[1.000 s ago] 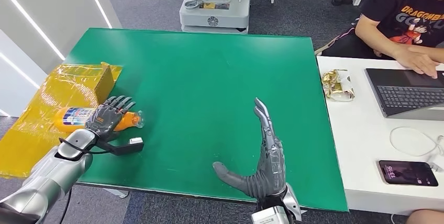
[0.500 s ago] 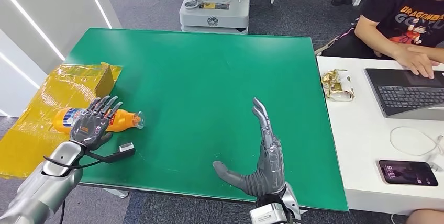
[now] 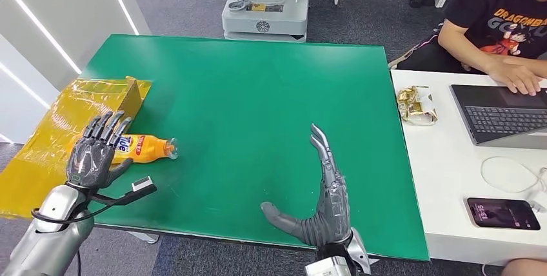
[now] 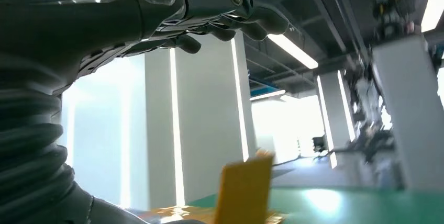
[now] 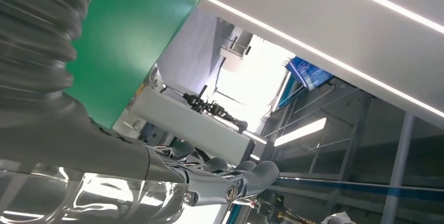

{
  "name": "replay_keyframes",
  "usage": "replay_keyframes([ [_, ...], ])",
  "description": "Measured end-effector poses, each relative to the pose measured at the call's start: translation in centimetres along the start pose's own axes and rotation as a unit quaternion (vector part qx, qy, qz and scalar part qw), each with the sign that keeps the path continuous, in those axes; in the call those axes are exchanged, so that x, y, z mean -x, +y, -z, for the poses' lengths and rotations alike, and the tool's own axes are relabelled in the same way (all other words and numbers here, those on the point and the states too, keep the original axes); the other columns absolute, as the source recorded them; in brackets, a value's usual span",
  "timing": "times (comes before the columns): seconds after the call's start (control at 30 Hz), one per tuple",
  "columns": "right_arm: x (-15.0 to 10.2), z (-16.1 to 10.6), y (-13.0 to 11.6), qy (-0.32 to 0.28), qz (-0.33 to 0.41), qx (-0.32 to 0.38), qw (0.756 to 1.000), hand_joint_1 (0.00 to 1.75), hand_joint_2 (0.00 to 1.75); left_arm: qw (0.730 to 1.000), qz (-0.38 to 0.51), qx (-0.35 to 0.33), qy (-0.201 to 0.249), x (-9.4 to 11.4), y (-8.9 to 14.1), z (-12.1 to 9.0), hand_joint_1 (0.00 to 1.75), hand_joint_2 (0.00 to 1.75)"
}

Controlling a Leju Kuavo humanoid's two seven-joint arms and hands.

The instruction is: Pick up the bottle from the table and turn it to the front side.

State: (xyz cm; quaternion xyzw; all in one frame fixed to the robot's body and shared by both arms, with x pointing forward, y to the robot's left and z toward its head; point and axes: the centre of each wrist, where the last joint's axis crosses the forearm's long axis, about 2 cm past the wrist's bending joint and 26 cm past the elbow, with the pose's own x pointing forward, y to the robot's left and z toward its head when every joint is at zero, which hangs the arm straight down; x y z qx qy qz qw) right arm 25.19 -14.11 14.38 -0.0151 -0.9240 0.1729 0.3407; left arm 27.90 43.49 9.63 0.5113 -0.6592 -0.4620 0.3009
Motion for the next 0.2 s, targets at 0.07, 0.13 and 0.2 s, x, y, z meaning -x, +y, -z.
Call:
replay_keyframes([
  [0.07,-0.2,-0.1,0.0,0.0,-0.002,0.0,1.0,0.0,1.75,0.998,-0.053,-0.042,0.008,-1.1,0.2,0.8,0.0,1.75],
  [0.13,-0.3,-0.1,0.0,0.001,-0.003,0.0,1.0,0.0,1.75,0.988,-0.13,-0.083,0.021,-2.6,0.2,1.7,0.0,1.75],
  [0.2,-0.3,-0.2,0.0,0.001,-0.004,0.0,1.0,0.0,1.75,0.971,-0.206,-0.114,0.034,-3.9,0.2,2.5,0.0,1.75],
])
